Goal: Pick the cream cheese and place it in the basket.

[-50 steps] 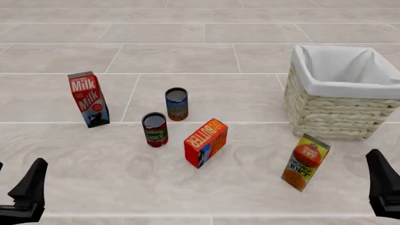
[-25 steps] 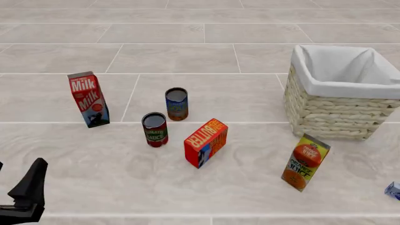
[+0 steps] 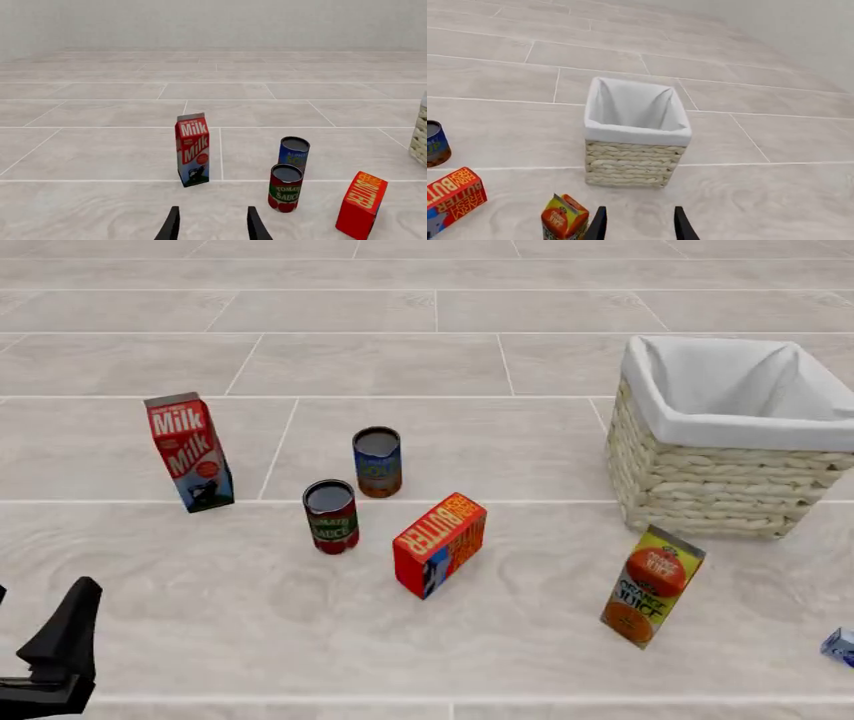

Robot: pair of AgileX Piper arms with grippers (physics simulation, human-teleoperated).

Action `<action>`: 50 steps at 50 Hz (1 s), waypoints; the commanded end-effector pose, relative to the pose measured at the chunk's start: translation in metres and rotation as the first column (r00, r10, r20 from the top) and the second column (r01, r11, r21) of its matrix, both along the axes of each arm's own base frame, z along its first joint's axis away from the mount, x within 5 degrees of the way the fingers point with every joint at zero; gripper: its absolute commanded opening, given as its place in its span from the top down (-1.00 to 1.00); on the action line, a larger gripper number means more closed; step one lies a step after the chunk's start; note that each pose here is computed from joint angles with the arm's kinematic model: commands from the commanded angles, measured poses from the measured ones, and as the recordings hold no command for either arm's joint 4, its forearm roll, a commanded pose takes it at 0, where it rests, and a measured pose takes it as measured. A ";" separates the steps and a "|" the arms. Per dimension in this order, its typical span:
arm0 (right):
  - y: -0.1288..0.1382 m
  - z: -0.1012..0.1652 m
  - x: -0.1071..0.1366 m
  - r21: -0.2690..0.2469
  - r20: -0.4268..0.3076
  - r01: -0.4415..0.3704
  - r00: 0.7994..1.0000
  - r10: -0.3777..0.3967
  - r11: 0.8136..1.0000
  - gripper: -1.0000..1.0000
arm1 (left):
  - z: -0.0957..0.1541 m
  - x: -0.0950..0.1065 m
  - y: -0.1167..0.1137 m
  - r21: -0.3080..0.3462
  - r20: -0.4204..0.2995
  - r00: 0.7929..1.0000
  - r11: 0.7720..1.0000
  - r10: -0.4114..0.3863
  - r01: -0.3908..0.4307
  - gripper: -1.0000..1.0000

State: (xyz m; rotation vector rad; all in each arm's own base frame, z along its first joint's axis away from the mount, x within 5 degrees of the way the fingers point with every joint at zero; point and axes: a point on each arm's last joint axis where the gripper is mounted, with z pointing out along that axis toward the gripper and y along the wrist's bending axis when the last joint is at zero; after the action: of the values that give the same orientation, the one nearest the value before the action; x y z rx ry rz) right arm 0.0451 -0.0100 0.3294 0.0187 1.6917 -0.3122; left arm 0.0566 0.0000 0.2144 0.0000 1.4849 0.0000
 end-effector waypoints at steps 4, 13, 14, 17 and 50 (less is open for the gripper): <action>-0.008 0.019 0.013 -0.069 -0.136 0.061 0.988 -0.070 0.996 -1.00 | 0.000 0.000 0.000 0.000 0.000 1.000 1.000 0.000 0.000 -1.00; -0.016 0.021 0.029 -0.164 -0.259 0.049 0.962 -0.091 0.985 -1.00 | 0.000 0.000 0.000 0.000 0.000 1.000 1.000 0.000 0.000 -1.00; -0.018 0.020 0.032 -0.158 -0.278 0.048 0.956 -0.091 0.986 -1.00 | 0.000 0.000 0.000 0.000 0.000 1.000 1.000 0.000 0.000 -1.00; -0.022 0.016 0.040 -0.154 -0.309 0.058 0.945 -0.104 0.986 -1.00 | 0.000 0.000 0.000 0.000 0.000 1.000 1.000 0.000 0.000 -1.00; -0.069 -0.028 0.098 -0.319 -0.643 -0.095 0.752 -0.142 0.943 -1.00 | 0.000 0.000 0.000 0.000 0.000 1.000 1.000 0.000 0.000 -1.00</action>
State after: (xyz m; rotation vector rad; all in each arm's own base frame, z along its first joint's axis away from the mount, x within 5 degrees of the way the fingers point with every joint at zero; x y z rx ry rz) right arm 0.1294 -0.0645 0.3212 -0.3043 2.2450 -0.6612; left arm 0.0566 0.0000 0.2144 0.0000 1.4849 0.0000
